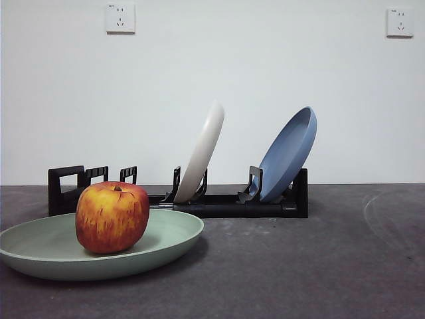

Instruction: Take the green plate from the plate rack,put the plate on the table,take the apple from the table,put the apple in the plate

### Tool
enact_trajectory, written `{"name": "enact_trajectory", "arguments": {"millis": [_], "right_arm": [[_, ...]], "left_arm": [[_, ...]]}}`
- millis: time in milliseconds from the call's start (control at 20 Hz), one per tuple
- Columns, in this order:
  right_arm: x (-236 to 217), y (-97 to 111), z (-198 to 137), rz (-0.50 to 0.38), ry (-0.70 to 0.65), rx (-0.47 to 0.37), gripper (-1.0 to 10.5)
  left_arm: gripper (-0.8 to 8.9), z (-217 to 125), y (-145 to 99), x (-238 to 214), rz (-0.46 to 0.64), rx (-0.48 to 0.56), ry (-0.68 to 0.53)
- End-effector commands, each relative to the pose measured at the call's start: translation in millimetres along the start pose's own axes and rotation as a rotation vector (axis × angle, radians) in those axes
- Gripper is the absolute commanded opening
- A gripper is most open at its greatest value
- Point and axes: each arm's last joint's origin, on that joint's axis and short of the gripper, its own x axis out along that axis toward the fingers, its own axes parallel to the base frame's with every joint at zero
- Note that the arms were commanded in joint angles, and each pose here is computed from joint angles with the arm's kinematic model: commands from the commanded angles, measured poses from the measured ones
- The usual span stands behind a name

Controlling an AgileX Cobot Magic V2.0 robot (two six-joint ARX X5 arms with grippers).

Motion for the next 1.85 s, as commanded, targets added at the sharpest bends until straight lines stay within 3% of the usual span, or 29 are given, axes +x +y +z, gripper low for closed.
{"name": "enact_trajectory", "arguments": {"millis": [50,150,250,400,600,1250,1500,1850], "right_arm": [[1.7,-0.8,-2.9,-0.016,0.025,0.004,0.0],[1.7,-0.8,-2.9,-0.016,0.025,0.004,0.0],[1.7,-0.8,-2.9,-0.016,0.025,0.004,0.0],[1.7,-0.9,-2.8,-0.022,0.023,0.004,0.0],[1.7,-0.9,-2.8,-0.022,0.023,0.004,0.0],[1.7,-0.9,-2.8,-0.022,0.023,0.004,0.0],[1.7,-0.9,-2.8,-0.022,0.023,0.004,0.0],[1.7,-1.0,-2.8,-0.023,0.023,0.004,0.0]], "left_arm": [[-0.03,6.7,18.0,-3.7,0.044,-0.090,-0.161],[-0.03,-0.3,28.8,-4.8,-0.012,-0.082,-0.290],[-0.03,-17.5,37.0,-1.3,-0.068,0.006,-0.399],[-0.03,-48.5,49.8,8.7,-0.043,0.112,-0.568],[-0.03,-86.7,65.6,28.0,0.009,0.144,-0.673],[-0.03,-159.4,104.7,94.7,0.183,0.109,-0.596],[-0.03,-186.0,115.5,116.3,0.206,0.064,-0.432],[-0.03,-185.5,116.0,116.0,0.225,0.059,-0.440]]}}
